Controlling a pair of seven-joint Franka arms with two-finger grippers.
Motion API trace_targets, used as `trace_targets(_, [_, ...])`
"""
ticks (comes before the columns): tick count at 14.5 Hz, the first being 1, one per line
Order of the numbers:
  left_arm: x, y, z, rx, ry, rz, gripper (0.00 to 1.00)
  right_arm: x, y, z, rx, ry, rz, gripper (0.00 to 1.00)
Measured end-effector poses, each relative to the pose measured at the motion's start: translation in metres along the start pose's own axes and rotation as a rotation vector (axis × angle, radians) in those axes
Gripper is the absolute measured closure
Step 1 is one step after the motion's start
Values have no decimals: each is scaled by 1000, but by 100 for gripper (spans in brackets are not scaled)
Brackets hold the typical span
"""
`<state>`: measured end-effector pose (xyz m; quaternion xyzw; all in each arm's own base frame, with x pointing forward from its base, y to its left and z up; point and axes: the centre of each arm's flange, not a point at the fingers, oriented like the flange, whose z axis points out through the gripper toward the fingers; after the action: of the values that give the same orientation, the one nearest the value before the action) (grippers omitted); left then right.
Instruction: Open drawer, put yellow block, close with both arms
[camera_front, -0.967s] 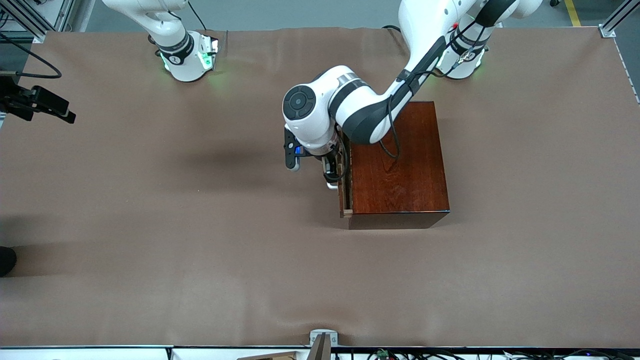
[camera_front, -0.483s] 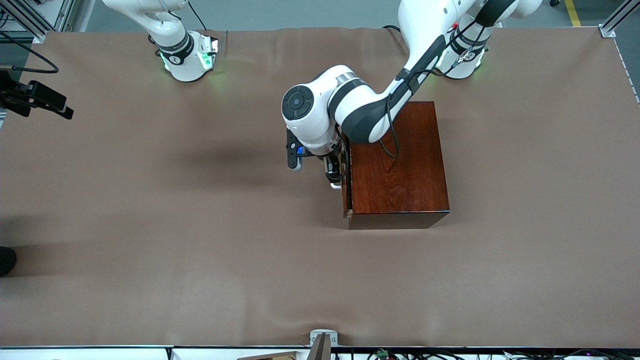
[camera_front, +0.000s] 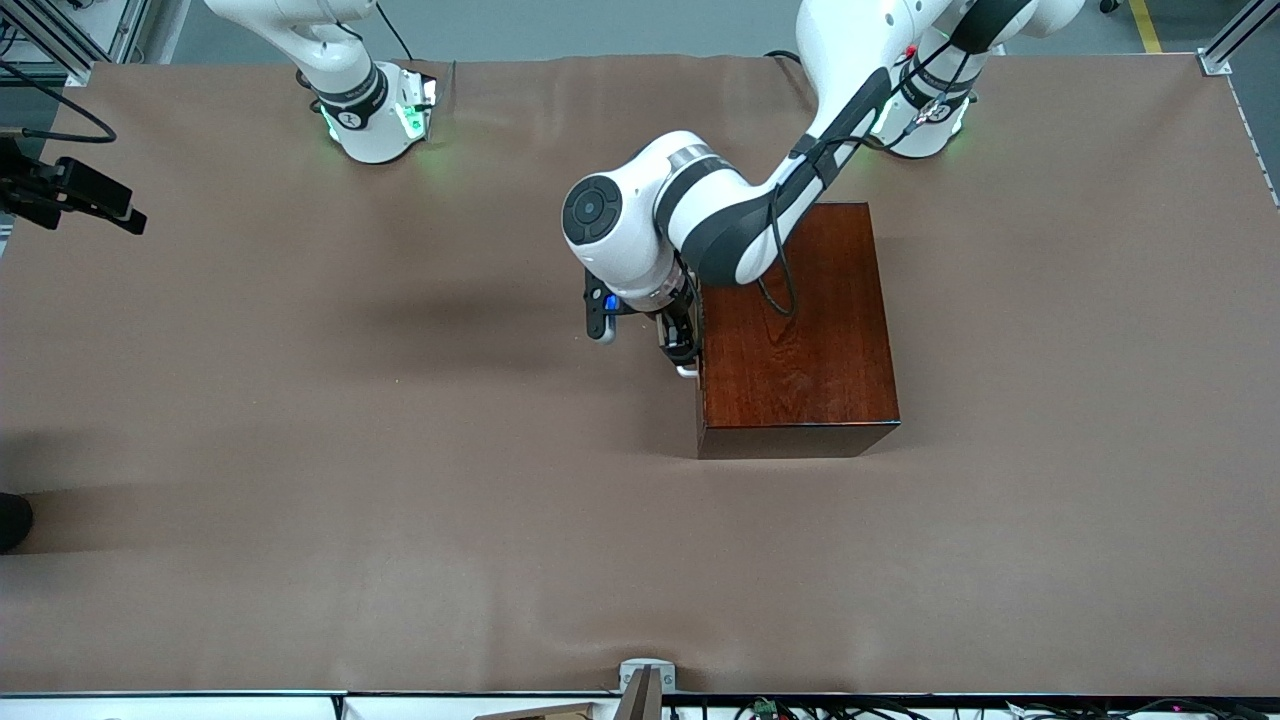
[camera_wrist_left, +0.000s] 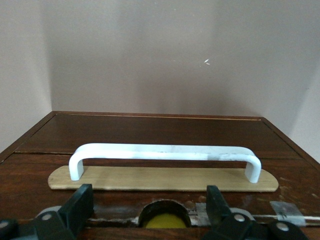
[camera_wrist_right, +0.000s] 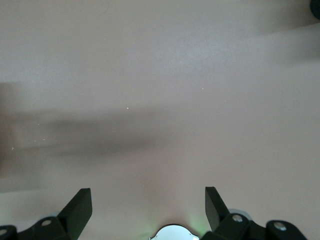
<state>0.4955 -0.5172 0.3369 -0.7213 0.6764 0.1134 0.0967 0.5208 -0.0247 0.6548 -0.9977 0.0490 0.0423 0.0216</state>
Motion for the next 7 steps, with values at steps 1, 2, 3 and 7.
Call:
trace_targets(1, [4,-3,-5,25,43,-44,0,0,0,0,0,0,0,0])
trace_targets(2, [8,-4,-12,42,89,-112,0,0,0,0,0,0,0,0])
trace_targets(3, [12,-2,-20,44,128,-198,0,0,0,0,0,0,0,0])
trace_targets(7, [5,17,-89,33,257,-561,0,0,0,-1,0,1,0,0])
